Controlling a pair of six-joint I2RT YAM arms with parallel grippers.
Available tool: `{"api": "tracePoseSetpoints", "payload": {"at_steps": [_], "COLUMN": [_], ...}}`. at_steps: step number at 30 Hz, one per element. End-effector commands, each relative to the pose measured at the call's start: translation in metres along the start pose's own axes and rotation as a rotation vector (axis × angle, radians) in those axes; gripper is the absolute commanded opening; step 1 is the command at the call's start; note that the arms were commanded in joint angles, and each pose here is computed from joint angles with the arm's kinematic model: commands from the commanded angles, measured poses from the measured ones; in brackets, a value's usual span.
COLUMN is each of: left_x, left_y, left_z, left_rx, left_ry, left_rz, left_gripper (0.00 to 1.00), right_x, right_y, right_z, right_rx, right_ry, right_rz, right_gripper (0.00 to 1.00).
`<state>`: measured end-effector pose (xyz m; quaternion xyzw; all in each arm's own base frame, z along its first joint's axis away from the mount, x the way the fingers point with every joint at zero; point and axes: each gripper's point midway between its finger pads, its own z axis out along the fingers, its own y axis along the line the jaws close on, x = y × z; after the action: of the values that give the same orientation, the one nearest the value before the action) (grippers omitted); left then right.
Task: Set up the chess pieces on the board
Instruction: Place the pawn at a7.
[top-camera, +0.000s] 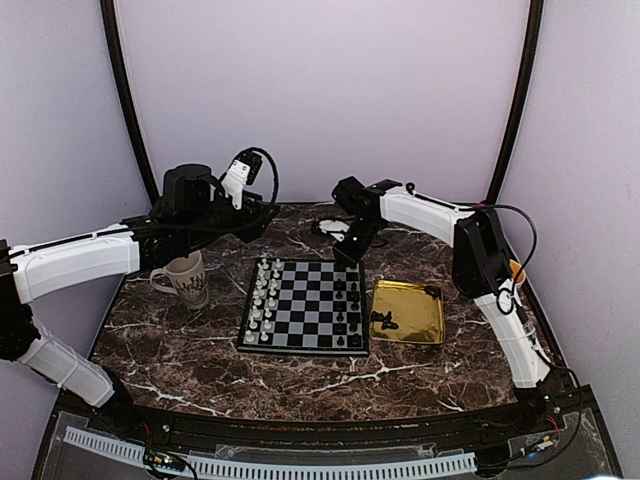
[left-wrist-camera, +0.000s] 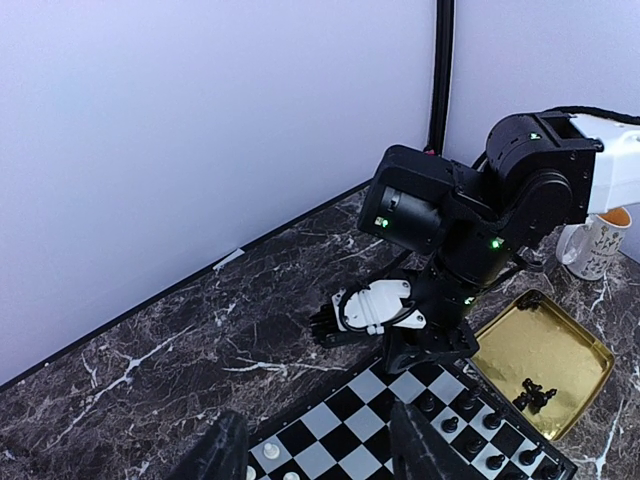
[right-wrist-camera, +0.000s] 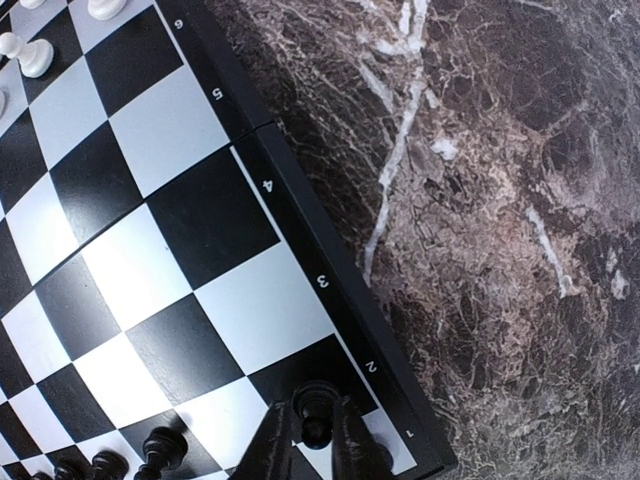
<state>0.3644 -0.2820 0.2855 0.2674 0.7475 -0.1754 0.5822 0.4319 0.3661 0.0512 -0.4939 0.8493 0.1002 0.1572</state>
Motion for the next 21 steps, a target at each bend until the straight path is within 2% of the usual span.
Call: {"api": "tracePoseSetpoints", "payload": {"at_steps": [1, 7, 13, 21], "left_x": [-0.008, -0.008, -0.008, -0.006], "left_y": [-0.001, -0.002, -0.002, -0.004], "left_z": [-0.007, -0.007, -0.007, -0.007], "left_rx": [0.013, 0.017, 0.021, 0.027], "left_ry": [-0.03, -0.03, -0.029, -0.027], "left_rz": [0.012, 0.015, 0.017, 0.021], "left_gripper": [0.5, 0.51, 0.51, 0.5], "right_x": [-0.001, -0.011, -0.025, -0.036], "right_y": [0.005, 0.007, 0.012, 0.016], "right_z": [0.006, -0.009, -0.033, -0.091], "right_rx": [-0.006, -0.014, -0.019, 0.027], "right_ry": [0.008, -0.033, -0.086, -0.168], "right_rz": [-0.004, 0.008, 0.012, -0.007], "right_gripper": [0.19, 0.28, 0.3, 0.31]}}
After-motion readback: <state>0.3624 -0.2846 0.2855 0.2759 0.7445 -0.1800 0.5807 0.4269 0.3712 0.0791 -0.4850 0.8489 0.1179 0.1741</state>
